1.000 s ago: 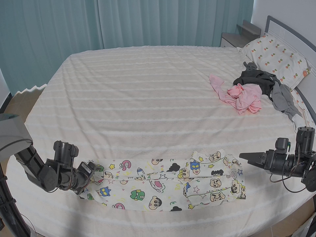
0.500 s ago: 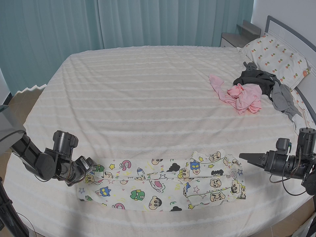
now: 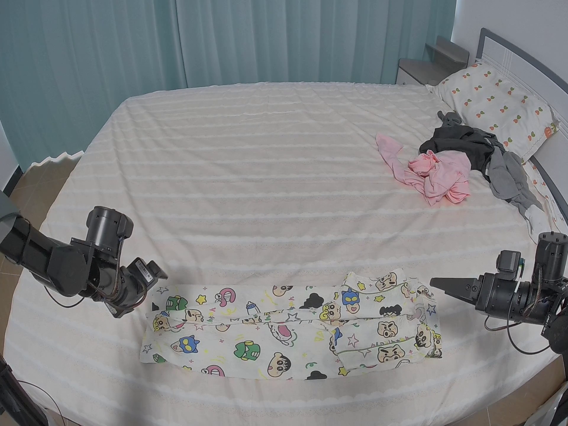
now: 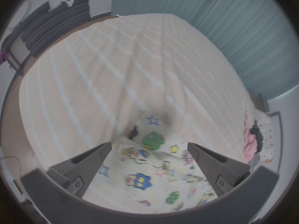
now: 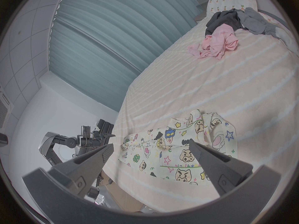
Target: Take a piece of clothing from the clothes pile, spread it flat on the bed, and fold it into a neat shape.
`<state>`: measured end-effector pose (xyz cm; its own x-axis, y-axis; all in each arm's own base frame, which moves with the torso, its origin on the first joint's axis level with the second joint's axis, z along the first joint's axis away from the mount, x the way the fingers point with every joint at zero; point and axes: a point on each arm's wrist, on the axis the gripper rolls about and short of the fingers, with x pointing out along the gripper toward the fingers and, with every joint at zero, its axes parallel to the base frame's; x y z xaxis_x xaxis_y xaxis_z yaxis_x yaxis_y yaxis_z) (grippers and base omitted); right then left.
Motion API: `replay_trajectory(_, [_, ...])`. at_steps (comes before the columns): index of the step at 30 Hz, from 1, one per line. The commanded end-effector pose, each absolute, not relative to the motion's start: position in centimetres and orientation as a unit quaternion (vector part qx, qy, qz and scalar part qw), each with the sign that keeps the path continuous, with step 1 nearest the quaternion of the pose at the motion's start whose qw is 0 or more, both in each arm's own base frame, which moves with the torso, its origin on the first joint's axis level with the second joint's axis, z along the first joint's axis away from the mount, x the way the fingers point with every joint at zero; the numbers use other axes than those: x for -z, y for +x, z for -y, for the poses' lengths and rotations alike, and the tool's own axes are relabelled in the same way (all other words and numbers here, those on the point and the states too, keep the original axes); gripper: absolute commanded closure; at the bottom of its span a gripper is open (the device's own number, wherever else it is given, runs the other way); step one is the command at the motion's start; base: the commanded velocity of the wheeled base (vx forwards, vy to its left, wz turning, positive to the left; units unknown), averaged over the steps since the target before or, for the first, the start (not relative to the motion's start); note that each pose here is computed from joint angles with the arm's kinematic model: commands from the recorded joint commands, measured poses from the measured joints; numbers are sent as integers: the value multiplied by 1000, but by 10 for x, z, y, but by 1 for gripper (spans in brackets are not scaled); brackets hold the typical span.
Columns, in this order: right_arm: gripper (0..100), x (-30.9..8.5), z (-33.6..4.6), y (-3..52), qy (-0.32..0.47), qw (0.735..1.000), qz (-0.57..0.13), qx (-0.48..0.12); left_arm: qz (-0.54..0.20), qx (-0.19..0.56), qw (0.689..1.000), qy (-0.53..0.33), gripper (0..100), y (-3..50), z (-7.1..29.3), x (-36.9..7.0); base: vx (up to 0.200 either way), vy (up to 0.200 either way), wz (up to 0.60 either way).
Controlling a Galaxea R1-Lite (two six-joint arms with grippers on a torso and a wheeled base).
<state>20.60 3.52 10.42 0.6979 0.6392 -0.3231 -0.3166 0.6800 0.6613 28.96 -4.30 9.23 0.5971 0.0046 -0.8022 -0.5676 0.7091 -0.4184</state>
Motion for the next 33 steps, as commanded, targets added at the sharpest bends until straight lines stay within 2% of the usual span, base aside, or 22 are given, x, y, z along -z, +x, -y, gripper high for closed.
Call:
replay_trajectory(1, [0, -103, -35, 205, 292, 873, -279, -273, -415, -144, 819, -368, 0, 297, 74, -97, 0, 0, 0])
replay_trajectory(8, [0, -102, -37, 204, 292, 872, -282, -275, -478, -187, 778, -361, 0, 297, 89, -56, 0, 0, 0])
replay_trajectory(13, [0, -101, -37, 204, 292, 871, -284, -274, -486, -219, 755, -382, 0, 298, 90, -41, 0, 0, 0])
replay_trajectory(23, [0, -100, -36, 201, 285, 873, -285, -277, -462, -236, 740, -428, 0, 304, 94, -36, 0, 0, 0])
replay_trajectory(33, [0, -99, -40, 198, 282, 870, -286, -286, -425, -242, 743, -456, 0, 310, 96, -26, 0, 0, 0])
